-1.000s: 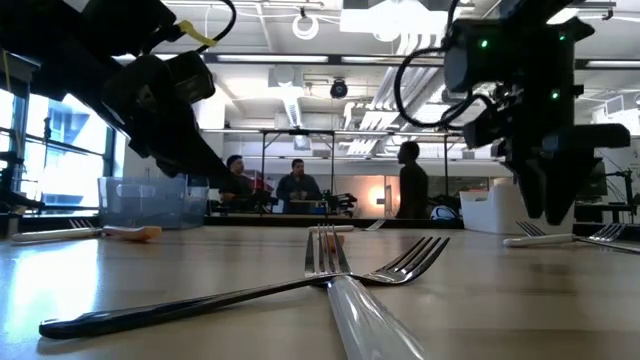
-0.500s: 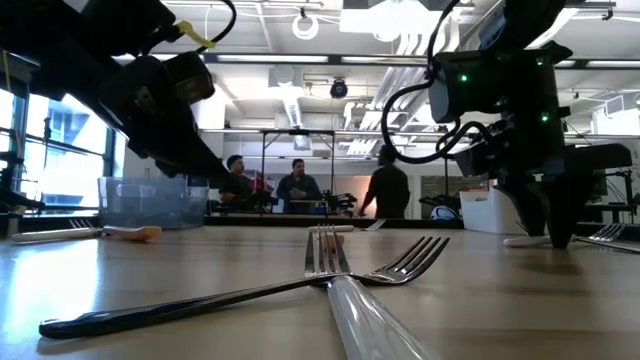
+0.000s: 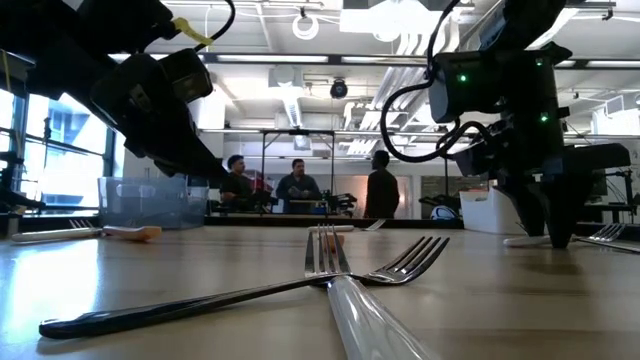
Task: Sort silverware by color (type)
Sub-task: Put the middle right white fork into the transparent bin
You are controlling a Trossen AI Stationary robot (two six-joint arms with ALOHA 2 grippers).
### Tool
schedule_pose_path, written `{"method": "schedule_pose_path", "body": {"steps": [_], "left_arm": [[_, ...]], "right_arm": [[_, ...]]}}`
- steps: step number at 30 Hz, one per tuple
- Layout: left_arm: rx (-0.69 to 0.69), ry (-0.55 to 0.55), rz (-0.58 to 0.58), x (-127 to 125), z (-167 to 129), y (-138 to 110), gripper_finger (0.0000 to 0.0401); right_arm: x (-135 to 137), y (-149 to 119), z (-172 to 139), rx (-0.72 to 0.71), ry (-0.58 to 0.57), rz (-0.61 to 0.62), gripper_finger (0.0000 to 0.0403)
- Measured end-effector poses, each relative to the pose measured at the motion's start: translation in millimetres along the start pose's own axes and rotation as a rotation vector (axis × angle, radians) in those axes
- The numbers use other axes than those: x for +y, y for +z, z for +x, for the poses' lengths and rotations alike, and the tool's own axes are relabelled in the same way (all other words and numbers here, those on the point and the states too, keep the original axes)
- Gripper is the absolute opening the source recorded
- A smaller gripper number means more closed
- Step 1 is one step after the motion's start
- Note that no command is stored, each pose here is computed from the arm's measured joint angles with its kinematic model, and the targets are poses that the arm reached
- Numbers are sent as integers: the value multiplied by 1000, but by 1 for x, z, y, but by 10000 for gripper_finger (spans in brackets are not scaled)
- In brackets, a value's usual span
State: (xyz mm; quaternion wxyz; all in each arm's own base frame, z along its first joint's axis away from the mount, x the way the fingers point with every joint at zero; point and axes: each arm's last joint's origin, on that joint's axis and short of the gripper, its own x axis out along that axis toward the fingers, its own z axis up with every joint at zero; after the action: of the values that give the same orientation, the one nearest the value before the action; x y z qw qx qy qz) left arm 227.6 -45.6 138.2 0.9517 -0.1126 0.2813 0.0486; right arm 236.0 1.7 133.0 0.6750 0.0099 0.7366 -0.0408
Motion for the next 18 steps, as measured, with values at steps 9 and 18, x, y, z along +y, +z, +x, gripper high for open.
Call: {"method": "schedule_pose_path", "body": {"steps": [9, 18], "left_arm": [[-1, 3, 5, 0, 0, 0, 3], [-2, 3, 8, 0, 0, 0, 3]], "right_arm": [[0, 1, 0, -3, 55, 6, 79], [7, 4, -7, -3, 24, -38, 47]]}}
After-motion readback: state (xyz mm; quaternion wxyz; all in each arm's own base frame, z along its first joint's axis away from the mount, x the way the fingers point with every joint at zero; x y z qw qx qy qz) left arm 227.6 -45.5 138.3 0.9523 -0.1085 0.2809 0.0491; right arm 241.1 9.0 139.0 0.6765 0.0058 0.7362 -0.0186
